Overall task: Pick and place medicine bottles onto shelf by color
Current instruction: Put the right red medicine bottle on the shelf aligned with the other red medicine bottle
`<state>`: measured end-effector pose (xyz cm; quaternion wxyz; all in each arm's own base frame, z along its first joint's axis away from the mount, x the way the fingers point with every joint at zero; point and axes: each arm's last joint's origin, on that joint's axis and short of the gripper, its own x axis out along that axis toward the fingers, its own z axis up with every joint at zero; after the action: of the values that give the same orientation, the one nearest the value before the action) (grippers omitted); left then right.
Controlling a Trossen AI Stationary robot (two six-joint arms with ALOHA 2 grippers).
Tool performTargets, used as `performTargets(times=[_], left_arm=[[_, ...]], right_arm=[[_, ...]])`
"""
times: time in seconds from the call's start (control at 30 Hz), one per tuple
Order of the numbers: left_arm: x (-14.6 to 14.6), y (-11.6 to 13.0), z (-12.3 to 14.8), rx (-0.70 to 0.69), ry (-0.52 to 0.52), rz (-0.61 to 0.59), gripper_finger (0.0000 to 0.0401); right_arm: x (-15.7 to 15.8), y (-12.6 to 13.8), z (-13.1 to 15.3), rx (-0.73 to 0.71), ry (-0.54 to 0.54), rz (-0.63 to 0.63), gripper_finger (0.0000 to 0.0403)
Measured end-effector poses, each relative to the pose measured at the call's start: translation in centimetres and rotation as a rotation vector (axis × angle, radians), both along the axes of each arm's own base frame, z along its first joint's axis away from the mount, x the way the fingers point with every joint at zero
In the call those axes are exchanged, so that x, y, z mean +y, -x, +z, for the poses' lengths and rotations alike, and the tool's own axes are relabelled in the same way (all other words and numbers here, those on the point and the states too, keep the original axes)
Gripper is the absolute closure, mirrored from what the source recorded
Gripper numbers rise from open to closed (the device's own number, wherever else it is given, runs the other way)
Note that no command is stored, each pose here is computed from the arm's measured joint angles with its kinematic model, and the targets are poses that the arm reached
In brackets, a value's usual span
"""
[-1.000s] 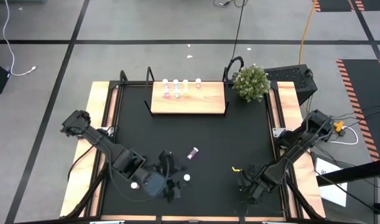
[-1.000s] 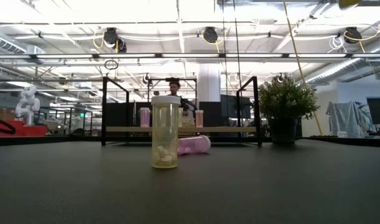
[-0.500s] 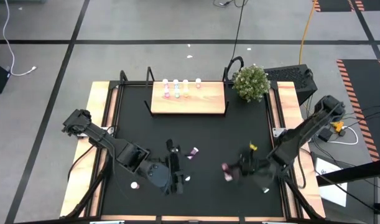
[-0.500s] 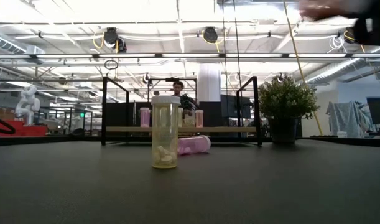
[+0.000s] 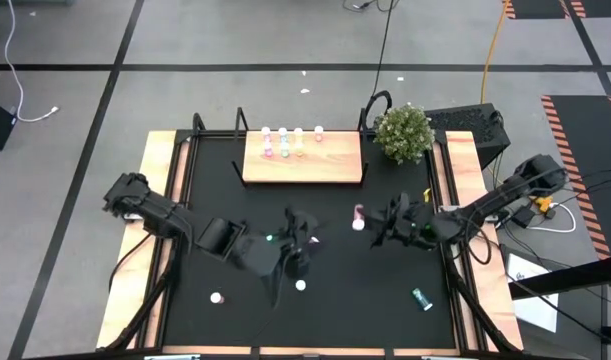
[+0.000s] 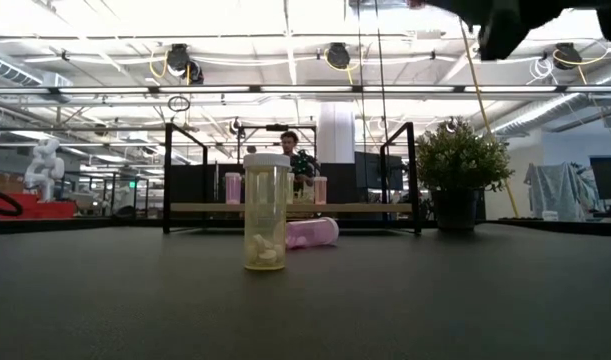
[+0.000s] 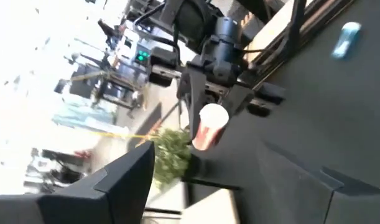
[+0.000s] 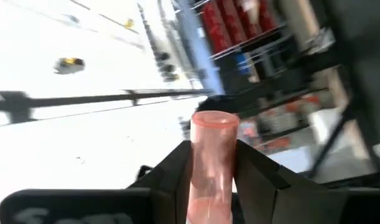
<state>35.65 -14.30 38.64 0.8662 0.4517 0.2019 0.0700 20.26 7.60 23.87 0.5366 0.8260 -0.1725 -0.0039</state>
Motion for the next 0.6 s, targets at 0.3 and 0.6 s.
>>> performTargets(times=[0.3, 0.6], left_arm=[[5.0, -4.2, -0.1, -0.103, -0.072, -0.054, 0.0116], [9.7, -5.8, -2.1, 0.000, 0.089, -0.143, 0.0116]], right_arm=[[-1.5, -0.6, 1.1, -0.106, -0.158, -0.042, 0.0307], [-2.8, -1.1, 0.9, -0.108, -0.215, -0.094, 0.0307]])
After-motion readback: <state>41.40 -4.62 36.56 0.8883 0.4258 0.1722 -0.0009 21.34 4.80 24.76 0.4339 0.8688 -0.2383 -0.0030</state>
